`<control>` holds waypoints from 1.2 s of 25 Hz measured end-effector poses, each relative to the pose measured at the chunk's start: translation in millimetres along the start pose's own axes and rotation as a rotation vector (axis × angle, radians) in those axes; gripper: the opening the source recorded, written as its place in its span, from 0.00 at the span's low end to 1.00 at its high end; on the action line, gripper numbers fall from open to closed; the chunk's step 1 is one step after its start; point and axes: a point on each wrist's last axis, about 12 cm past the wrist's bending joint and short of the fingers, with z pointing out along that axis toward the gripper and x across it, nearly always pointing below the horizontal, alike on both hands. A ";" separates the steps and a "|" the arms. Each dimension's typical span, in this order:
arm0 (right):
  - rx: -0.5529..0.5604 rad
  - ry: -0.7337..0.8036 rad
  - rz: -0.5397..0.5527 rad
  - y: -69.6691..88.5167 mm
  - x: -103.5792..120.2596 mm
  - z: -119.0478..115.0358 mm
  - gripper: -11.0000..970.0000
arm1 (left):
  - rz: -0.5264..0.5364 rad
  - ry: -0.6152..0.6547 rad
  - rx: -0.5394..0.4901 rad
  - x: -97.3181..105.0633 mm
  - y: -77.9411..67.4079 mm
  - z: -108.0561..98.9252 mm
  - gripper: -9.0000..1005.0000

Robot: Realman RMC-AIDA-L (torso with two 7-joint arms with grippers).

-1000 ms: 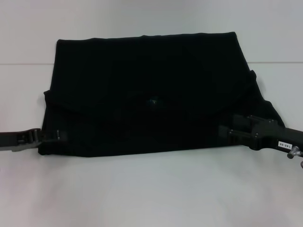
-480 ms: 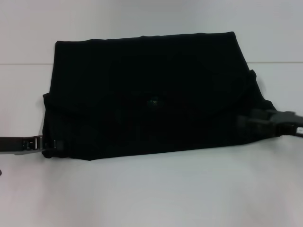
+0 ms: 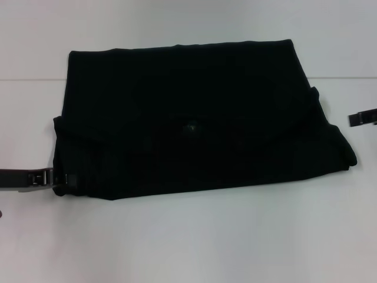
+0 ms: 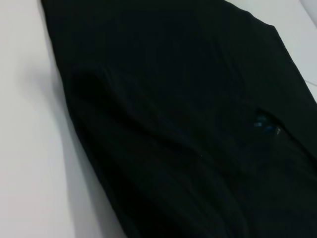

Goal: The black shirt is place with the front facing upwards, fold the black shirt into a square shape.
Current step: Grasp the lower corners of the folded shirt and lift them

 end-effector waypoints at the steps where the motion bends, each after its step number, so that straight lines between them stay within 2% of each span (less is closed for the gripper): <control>1: 0.033 0.015 -0.008 0.0 -3.5 -0.1 0.82 | 0.000 0.000 0.000 0.0 0.0 0.0 0.03; 5: 0.092 0.063 -0.034 1.7 -5.9 10.0 0.82 | 0.000 0.002 0.002 0.3 -0.3 0.0 0.03; 7: 0.120 0.106 -0.055 3.0 1.8 30.4 0.82 | 0.000 0.003 0.003 0.4 -0.4 0.0 0.03; 12: 0.118 0.139 -0.081 9.4 10.9 48.8 0.82 | 0.000 0.006 0.008 0.8 -0.8 0.0 0.04; 17: 0.095 0.148 -0.127 19.7 13.5 60.4 0.82 | 0.000 0.008 0.011 0.7 -1.3 0.1 0.04; 22: 0.110 0.154 -0.157 23.0 14.0 66.5 0.82 | 0.001 0.009 0.013 0.9 -1.9 0.6 0.04; 30: 0.135 0.133 -0.146 15.5 14.1 63.1 0.62 | 0.000 0.014 0.021 1.5 -2.8 0.8 0.03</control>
